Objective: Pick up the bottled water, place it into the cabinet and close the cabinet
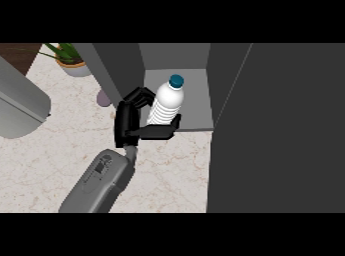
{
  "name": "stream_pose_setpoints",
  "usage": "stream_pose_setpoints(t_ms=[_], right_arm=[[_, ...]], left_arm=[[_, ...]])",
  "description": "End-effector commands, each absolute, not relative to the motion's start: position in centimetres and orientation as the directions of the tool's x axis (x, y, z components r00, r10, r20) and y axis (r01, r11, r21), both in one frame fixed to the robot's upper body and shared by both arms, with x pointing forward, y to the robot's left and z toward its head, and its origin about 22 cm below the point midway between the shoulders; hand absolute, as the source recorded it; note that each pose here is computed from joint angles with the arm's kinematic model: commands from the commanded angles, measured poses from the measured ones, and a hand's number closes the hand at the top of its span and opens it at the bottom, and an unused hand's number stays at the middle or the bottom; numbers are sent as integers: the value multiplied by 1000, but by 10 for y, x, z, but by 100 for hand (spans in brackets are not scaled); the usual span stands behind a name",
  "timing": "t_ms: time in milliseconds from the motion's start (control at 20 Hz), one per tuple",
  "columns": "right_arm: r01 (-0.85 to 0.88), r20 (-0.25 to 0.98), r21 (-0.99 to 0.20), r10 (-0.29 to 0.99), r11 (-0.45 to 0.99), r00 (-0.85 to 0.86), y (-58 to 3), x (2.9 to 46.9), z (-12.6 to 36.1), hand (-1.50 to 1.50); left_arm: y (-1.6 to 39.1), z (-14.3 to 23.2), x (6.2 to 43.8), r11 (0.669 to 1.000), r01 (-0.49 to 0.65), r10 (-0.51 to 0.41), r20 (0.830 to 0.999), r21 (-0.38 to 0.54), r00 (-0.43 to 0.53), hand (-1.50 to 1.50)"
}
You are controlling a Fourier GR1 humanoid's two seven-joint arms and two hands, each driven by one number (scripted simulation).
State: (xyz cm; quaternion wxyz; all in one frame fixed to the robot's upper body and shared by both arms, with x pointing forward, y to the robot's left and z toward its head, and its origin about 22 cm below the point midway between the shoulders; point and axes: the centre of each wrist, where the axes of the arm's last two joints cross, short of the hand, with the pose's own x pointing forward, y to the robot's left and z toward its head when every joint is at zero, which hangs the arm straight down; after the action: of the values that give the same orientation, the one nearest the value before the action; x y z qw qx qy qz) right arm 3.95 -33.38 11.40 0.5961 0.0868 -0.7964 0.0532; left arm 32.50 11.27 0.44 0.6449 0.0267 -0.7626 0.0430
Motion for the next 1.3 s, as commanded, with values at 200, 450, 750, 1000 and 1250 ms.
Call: stream_pose_setpoints(t_ms=[200, 450, 750, 1000, 1250], right_arm=[[-266, 930, 74, -162, 961, -329, -321, 37, 140, -150], [-262, 933, 92, -175, 961, -315, -331, 39, 125, -150], [-277, 933, 57, -150, 959, -327, -323, 39, 136, -150], [-285, 924, 63, -164, 956, -346, -328, 49, 126, -150], [-298, 922, 63, -170, 952, -348, -329, 49, 132, -150]], left_arm=[[94, 28, 363, 997, -77, 3, 995, -11, -102, 150], [101, 32, 373, 993, -120, -39, 993, 25, -113, 150], [100, 38, 376, 985, -165, -72, 986, 47, -150, 150], [110, 45, 384, 971, -213, -150, 975, 113, -166, 150], [100, 52, 407, 956, -201, -238, 964, 211, -117, -150]])
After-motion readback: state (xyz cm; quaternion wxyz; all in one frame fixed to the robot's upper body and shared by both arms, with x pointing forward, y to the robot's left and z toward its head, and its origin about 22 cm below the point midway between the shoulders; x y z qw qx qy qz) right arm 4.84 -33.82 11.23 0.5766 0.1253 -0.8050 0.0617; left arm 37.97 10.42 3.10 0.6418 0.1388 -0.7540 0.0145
